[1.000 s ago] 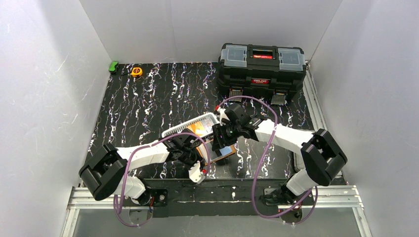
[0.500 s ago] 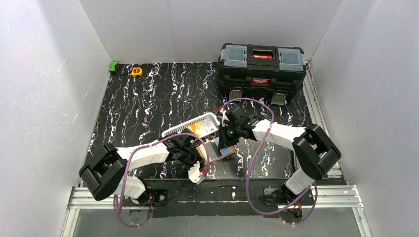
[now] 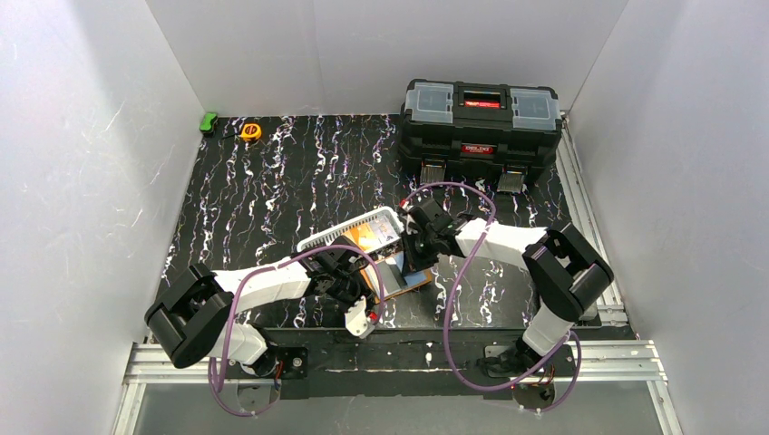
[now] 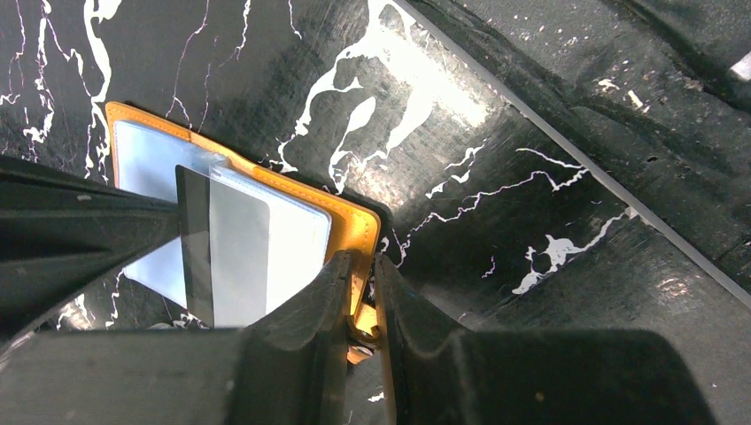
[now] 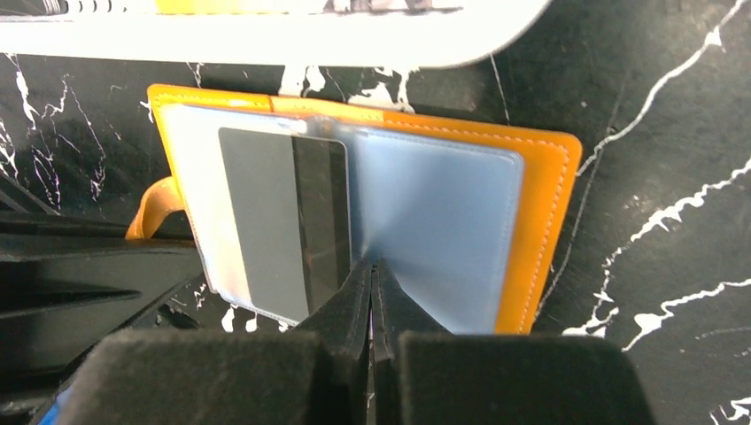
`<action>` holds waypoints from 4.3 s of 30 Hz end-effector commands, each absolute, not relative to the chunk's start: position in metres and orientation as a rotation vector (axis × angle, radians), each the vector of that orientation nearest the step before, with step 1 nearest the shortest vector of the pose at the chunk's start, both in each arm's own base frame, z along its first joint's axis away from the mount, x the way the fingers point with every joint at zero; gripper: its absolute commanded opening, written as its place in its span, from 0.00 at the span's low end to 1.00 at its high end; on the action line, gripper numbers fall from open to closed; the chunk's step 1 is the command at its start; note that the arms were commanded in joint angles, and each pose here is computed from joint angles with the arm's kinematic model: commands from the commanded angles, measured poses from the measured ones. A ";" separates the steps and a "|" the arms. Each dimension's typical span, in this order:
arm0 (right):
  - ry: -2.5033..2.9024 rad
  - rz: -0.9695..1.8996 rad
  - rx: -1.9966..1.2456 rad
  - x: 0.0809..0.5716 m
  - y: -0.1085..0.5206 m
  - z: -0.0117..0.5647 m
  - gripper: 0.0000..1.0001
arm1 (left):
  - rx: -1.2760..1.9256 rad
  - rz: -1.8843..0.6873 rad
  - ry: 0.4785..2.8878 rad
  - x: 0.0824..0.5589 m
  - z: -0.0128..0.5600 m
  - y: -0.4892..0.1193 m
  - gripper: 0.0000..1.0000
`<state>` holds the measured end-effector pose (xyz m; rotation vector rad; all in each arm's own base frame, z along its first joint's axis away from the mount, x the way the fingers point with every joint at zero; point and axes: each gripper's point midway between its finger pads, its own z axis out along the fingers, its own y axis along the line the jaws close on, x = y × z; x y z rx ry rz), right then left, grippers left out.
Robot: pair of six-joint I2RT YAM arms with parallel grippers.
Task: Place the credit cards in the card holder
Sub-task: Insert the credit card into the card holder, then pick up the credit card from the storage box.
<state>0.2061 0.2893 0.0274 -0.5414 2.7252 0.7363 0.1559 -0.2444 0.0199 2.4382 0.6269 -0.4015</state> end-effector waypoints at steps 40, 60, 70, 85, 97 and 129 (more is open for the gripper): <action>2.499 0.598 -0.568 0.256 0.301 0.117 0.73 | 2.282 -0.302 0.953 0.163 0.097 -0.220 0.74; 2.570 0.717 -0.253 0.284 0.275 0.096 0.62 | 1.243 -0.207 1.874 0.289 0.212 -0.195 0.98; 2.652 0.699 -0.324 0.238 0.291 0.045 0.36 | 1.161 -0.229 1.874 0.321 0.198 -0.206 0.98; 2.538 0.602 -0.327 0.226 0.269 0.097 0.55 | 1.334 -0.283 1.667 0.341 0.166 -0.231 0.97; 2.457 0.888 -0.139 0.317 0.281 0.163 0.98 | 1.346 -0.225 1.522 0.351 0.155 -0.237 0.90; 2.451 0.692 -0.103 0.317 0.257 0.148 0.45 | 1.702 -0.145 1.465 0.350 0.058 -0.233 0.80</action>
